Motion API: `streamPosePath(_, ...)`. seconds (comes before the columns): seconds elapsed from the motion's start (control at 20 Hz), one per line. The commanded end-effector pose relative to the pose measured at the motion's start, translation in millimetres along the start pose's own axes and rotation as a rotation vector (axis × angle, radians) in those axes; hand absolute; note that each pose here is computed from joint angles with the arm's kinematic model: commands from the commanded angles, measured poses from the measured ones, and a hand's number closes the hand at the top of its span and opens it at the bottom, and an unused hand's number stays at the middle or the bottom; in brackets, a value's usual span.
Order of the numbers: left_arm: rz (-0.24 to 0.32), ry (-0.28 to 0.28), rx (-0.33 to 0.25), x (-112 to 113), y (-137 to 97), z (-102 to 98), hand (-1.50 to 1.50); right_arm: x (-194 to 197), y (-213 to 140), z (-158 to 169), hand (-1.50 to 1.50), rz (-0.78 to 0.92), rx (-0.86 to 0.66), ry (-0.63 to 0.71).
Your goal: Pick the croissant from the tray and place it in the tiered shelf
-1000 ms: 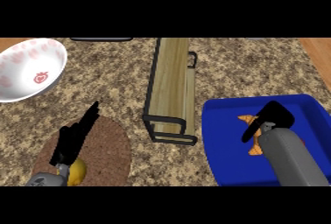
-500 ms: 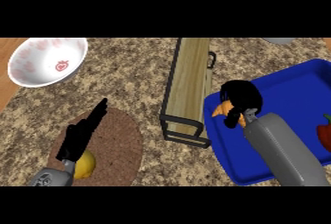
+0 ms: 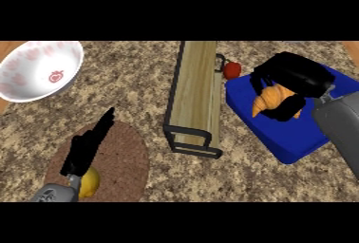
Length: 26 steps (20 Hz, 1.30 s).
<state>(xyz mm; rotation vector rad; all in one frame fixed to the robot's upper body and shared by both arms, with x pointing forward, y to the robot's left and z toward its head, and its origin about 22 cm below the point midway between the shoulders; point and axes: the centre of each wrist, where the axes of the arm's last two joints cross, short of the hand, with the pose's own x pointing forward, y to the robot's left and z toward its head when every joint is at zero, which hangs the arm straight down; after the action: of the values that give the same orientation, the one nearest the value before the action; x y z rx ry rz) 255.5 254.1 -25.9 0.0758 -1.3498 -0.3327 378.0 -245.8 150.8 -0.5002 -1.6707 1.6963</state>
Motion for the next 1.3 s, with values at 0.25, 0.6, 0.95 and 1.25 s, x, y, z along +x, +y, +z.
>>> streamPosePath(0.25,-0.008,0.011,0.011,-3,-4,6,0.00,-67,-108,49,1.50,-0.319,-0.262,-0.311)
streamPosePath(0.6,-0.011,0.027,0.008,-4,-4,-6,0.00,-42,-155,-14,1.50,-0.321,-0.261,-0.294)
streamPosePath(0.95,-0.008,0.008,-0.010,3,-7,-4,0.00,4,-159,-89,1.50,-0.326,-0.279,-0.253)
streamPosePath(1.25,-0.019,0.019,0.002,-2,-6,-2,0.00,29,-146,-124,1.50,-0.270,-0.261,-0.310)
